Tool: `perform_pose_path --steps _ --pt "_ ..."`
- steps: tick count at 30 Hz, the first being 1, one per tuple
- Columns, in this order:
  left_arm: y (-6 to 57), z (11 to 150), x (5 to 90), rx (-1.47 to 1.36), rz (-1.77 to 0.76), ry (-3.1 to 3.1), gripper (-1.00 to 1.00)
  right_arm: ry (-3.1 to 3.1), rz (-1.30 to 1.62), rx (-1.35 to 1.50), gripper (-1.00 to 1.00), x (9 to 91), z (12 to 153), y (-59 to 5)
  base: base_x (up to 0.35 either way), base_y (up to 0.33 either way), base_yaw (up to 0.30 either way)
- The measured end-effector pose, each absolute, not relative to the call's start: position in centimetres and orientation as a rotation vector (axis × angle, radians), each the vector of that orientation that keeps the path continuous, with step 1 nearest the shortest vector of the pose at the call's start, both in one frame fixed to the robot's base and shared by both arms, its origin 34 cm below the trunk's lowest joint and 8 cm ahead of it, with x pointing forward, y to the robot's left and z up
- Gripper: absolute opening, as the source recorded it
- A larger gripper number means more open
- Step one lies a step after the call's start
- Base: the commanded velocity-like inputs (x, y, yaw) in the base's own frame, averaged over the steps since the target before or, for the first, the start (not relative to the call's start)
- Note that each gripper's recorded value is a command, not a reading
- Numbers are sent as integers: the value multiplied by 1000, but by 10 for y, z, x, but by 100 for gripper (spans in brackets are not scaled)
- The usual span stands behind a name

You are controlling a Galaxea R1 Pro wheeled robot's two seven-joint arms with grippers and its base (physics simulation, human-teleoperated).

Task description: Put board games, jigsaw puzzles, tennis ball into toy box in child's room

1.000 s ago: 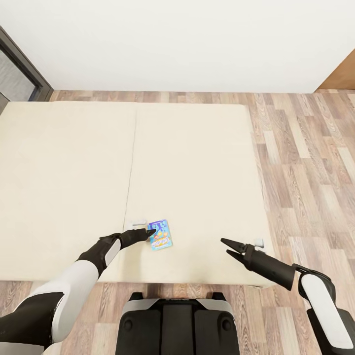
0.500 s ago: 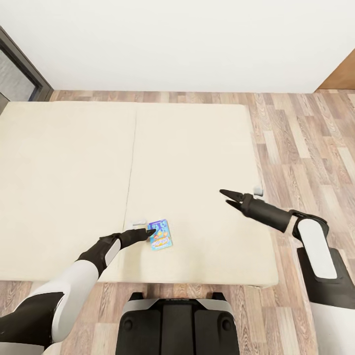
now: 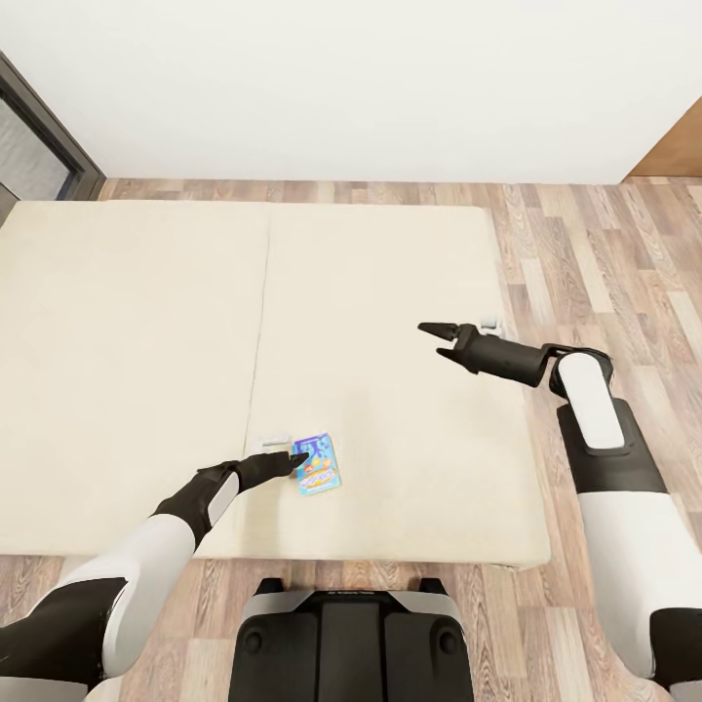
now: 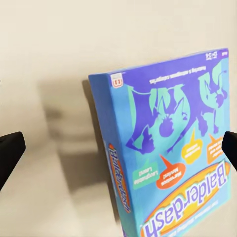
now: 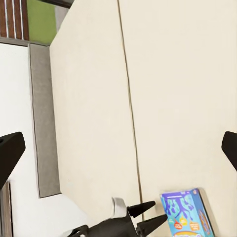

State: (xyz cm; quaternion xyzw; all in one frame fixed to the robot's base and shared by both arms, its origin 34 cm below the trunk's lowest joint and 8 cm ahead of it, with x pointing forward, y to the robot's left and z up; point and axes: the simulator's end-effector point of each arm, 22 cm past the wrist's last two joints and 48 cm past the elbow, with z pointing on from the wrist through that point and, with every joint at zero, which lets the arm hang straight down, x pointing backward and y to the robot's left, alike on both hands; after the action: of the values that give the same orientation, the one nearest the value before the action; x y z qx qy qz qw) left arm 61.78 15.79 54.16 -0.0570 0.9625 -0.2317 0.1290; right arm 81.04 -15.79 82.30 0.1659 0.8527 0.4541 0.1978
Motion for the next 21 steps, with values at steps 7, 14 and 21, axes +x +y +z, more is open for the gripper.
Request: perform_pose_path --steps 7,14,21 --pt "158 542 618 -167 -674 2798 100 2376 1284 421 100 815 833 -145 0 0 0" --pt "158 542 618 -167 -674 2798 100 2352 1272 378 100 819 847 -141 0 0 0" --pt "157 540 616 -168 -676 2801 100 2352 1269 379 100 819 846 -141 0 0 0"
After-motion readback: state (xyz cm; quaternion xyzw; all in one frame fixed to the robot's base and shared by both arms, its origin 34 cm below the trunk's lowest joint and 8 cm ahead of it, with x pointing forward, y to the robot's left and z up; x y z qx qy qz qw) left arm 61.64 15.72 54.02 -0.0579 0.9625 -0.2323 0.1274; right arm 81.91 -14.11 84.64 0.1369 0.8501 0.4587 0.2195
